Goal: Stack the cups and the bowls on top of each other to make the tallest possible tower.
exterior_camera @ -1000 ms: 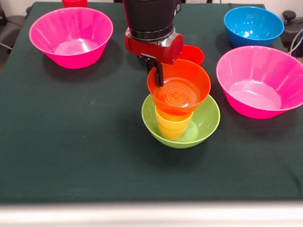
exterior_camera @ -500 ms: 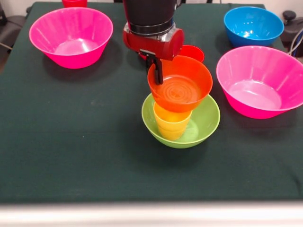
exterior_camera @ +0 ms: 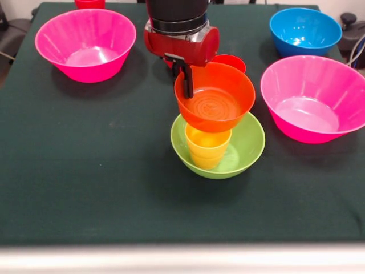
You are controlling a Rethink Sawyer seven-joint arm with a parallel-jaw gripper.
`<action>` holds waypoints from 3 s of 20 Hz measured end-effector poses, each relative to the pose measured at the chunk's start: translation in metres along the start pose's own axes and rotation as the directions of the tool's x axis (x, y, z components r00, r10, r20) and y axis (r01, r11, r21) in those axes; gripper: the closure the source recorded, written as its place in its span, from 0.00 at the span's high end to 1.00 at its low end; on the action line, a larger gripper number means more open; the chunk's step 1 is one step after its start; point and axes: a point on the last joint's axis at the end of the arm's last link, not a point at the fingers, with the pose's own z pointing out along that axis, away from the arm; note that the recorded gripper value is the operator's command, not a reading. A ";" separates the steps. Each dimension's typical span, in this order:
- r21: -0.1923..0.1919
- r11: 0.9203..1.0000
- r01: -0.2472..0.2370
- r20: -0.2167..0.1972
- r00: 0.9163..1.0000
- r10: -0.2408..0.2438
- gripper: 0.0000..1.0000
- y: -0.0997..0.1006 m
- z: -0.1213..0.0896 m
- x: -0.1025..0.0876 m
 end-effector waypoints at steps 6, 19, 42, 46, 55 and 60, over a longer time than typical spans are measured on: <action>0.002 1.000 -0.001 -0.001 1.000 0.001 0.00 -0.001 0.001 0.000; 0.004 1.000 -0.003 -0.003 1.000 0.004 0.00 -0.003 0.005 -0.001; -0.013 1.000 -0.007 0.053 0.999 0.008 0.00 0.004 -0.007 -0.028; -0.014 1.000 -0.007 0.057 0.998 0.008 0.00 0.005 -0.008 -0.030; -0.014 1.000 -0.009 0.057 0.998 0.010 0.00 0.004 -0.008 -0.031; -0.014 1.000 -0.010 0.057 0.998 0.011 0.00 0.003 -0.008 -0.031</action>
